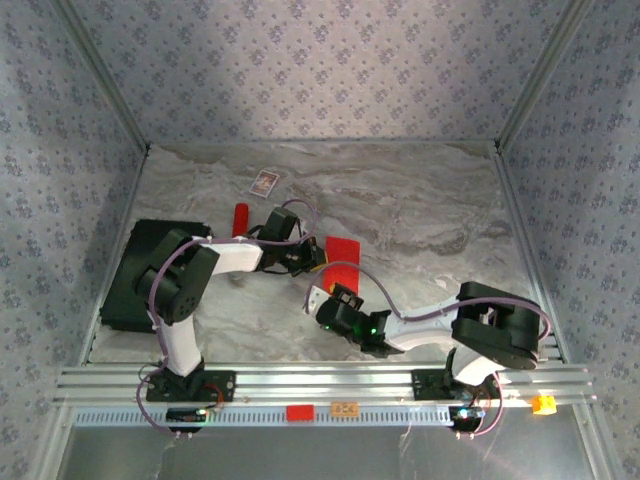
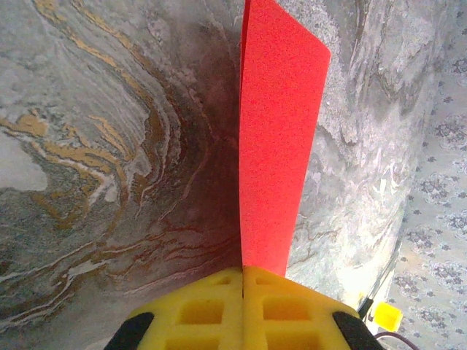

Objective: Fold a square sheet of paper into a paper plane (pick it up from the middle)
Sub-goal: Third fold the triangle at the center of the table.

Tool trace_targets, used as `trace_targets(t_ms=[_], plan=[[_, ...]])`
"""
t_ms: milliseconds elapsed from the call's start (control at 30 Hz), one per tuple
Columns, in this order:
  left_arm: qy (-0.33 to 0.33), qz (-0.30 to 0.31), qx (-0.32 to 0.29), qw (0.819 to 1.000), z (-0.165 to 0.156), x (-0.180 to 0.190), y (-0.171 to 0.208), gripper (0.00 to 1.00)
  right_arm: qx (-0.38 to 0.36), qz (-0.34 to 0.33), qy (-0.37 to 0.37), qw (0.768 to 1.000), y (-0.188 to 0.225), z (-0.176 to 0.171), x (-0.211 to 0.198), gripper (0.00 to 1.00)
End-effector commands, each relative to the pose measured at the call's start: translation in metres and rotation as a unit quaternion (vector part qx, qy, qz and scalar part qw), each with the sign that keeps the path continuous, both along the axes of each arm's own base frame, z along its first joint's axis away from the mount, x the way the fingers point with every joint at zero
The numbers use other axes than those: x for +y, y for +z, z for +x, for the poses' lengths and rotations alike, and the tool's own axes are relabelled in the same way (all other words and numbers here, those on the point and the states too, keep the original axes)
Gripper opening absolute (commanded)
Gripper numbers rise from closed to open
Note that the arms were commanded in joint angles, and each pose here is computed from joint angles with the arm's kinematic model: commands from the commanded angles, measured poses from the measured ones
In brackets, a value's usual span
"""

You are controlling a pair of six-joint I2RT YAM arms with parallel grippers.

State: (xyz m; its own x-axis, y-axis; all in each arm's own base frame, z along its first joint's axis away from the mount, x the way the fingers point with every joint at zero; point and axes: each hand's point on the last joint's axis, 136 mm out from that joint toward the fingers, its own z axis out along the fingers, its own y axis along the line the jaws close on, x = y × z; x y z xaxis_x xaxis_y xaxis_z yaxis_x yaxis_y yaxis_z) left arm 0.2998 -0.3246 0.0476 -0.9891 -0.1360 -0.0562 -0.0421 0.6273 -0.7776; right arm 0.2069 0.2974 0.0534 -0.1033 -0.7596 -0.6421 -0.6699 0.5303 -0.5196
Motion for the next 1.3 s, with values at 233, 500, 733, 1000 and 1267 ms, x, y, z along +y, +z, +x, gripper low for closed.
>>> trace_targets(t_ms=[233,500,733,1000,1267], plan=[[0.0,-0.004,-0.005,1.0,-0.0025,-0.0012,0.0073,0.01,0.003,0.034,-0.02,0.999,0.0105,-0.0033,-0.0145,0.4],[0.0,-0.003,-0.005,1.0,-0.0038,-0.0008,0.0063,0.01,0.007,0.049,-0.026,0.998,0.0138,-0.0015,-0.0139,0.29],[0.0,-0.003,-0.004,1.0,-0.0035,-0.0014,0.0058,0.01,0.013,0.06,-0.025,0.998,0.0158,-0.0025,-0.0123,0.17],[0.0,-0.002,-0.005,1.0,-0.0034,-0.0021,0.0061,0.02,0.023,0.059,-0.027,0.998,0.0132,-0.002,-0.0145,0.04],[0.005,0.018,-0.017,1.0,-0.0011,0.0051,0.0099,0.19,0.065,0.082,-0.032,0.994,0.0141,-0.0028,-0.0153,0.0]])
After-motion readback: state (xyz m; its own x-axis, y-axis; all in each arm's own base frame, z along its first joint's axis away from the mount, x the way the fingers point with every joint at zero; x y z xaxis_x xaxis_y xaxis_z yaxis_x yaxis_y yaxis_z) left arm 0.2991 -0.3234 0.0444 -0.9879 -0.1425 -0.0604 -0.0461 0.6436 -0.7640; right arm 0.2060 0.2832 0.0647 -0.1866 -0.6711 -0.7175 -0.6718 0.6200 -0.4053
